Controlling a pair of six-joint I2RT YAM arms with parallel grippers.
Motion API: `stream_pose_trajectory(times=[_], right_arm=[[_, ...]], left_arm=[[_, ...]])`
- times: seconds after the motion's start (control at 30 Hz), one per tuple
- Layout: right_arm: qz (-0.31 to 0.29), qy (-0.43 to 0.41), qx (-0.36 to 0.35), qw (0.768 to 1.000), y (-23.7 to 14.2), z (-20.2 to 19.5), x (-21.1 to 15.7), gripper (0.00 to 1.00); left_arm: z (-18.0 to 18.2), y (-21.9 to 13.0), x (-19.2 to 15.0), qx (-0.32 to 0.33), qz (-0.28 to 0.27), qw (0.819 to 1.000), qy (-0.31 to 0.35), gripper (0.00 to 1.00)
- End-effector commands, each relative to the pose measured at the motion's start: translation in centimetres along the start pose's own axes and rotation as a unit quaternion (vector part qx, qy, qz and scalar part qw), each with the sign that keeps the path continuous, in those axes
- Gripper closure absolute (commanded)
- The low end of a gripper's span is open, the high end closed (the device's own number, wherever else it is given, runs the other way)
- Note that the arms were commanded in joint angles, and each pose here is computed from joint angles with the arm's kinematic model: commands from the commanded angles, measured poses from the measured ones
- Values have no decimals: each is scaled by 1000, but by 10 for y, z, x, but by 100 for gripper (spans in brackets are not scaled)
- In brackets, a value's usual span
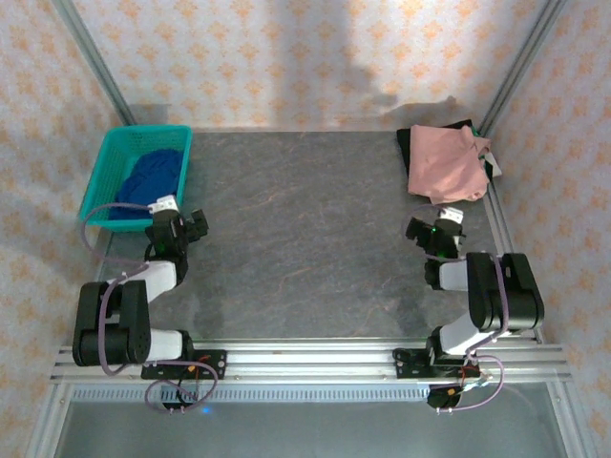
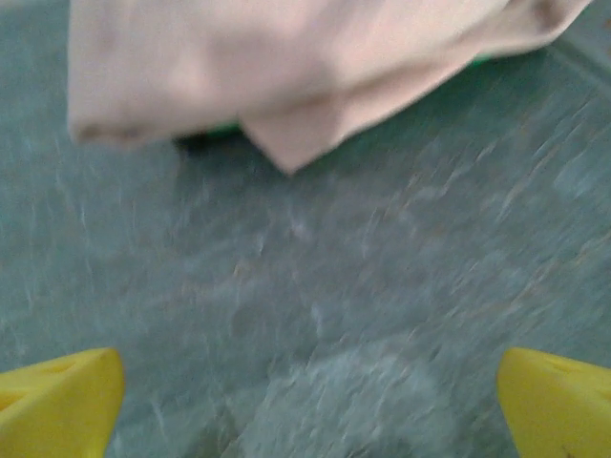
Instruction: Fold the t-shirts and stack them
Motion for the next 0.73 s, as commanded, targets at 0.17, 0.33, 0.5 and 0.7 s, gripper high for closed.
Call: stream_pose_trajectory(times=[0.17, 0.33, 0.5, 0.7], right_arm=[[-56, -23, 18, 998, 1, 27, 31, 1], [-56, -23, 19, 998, 1, 27, 31, 1], [-55, -24, 19, 998, 2, 27, 31, 1], [-55, -26, 23, 998, 1, 28, 30, 1]], left_arm=[[-53, 7, 8, -76, -75, 990, 90, 0], [-53, 9, 10, -42, -57, 993, 96, 0], [-53, 9, 10, -40, -63, 993, 96, 0], [-53, 9, 10, -41, -61, 993, 98, 0]])
Point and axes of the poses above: each hand's point on the last joint's axis, 136 mm out from that joint toward the fingers, its own y axis out along the fingers, its own z axis along the line the jaws close on, x = y × z, the point moved 5 cm from there along -y, back along the fingers, and after that the axes turned 15 degrees about y, right-handed, at the moved point
